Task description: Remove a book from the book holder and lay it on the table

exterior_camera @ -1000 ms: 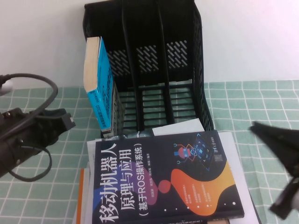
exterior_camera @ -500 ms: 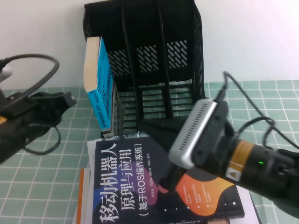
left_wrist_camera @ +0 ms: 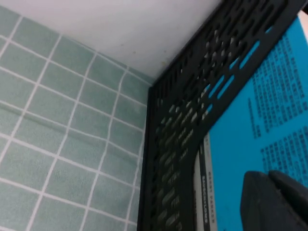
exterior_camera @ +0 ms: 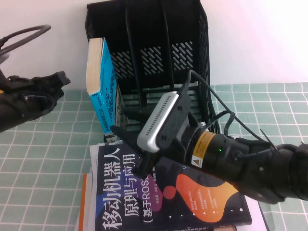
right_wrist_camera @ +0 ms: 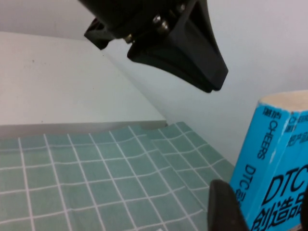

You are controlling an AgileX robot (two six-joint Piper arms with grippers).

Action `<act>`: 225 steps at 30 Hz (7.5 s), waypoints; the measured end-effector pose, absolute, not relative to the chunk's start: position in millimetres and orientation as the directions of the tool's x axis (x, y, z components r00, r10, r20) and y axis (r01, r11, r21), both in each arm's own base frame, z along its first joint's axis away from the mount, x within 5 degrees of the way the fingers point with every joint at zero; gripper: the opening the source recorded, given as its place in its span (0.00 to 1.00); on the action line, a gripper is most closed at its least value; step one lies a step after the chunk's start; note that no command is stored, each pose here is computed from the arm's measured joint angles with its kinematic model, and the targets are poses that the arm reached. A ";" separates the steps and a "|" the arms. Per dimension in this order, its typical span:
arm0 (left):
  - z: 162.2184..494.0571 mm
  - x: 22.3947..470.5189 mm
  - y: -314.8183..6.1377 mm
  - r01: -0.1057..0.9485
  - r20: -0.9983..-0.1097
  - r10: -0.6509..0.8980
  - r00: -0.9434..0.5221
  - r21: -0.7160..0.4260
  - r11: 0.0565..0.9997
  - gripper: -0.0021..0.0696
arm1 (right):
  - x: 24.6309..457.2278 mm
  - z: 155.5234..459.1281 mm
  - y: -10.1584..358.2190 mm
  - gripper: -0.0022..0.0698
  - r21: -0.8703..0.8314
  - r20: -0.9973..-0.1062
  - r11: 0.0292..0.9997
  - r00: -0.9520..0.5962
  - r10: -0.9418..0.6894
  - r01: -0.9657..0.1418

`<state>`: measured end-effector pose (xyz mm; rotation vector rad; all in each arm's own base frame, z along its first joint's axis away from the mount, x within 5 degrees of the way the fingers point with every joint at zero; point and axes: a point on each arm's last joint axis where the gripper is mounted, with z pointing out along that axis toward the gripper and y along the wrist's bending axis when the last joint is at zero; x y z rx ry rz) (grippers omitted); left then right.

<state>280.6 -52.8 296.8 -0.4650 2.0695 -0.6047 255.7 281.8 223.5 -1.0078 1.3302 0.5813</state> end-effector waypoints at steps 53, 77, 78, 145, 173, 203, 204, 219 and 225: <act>312.0 298.2 -92.4 0.171 -0.592 -0.487 -0.642 -0.730 0.662 0.03 | 314.6 185.1 316.8 0.32 0.086 -0.994 0.662 -0.106 0.009 -0.744; 419.0 182.1 -93.5 0.672 -0.854 -0.329 -0.404 -0.521 0.527 0.03 | 306.4 244.4 308.6 0.32 -0.213 -0.945 0.684 0.325 0.036 -0.697; 422.9 175.1 -91.1 0.680 -0.873 -0.317 -0.369 -0.487 0.548 0.03 | 303.9 256.0 306.2 0.32 -0.248 -0.930 0.690 0.368 0.029 -0.680; 306.3 24.5 -37.5 0.468 -0.954 -0.160 -0.252 -0.265 0.843 0.03 | 164.7 242.8 273.5 0.31 -0.571 -0.618 -0.053 0.472 -0.629 -0.819; 308.4 29.7 -28.2 0.396 -0.984 -0.076 -0.159 -0.134 0.908 0.03 | 185.3 368.6 231.5 0.07 -0.943 -0.300 0.146 0.573 -0.762 -0.299; 268.0 55.8 -16.9 0.246 -0.994 -0.102 -0.031 -0.106 0.963 0.03 | 42.4 263.4 33.9 0.03 -0.218 -0.879 0.635 -0.135 -0.458 -0.741; 266.9 56.1 -16.9 0.246 -0.997 -0.069 -0.025 -0.073 0.967 0.03 | 41.7 258.6 34.2 0.03 -0.205 -0.877 0.633 -0.146 -0.457 -0.747; 261.7 55.9 -18.6 0.264 -0.999 -0.005 -0.054 -0.019 0.964 0.03 | 38.1 248.9 36.4 0.03 -0.127 -0.879 0.630 -0.207 -0.429 -0.766; 261.7 55.9 -18.6 0.264 -0.999 -0.005 -0.054 -0.019 0.964 0.03 | 38.0 248.9 36.5 0.03 -0.125 -0.880 0.630 -0.208 -0.428 -0.767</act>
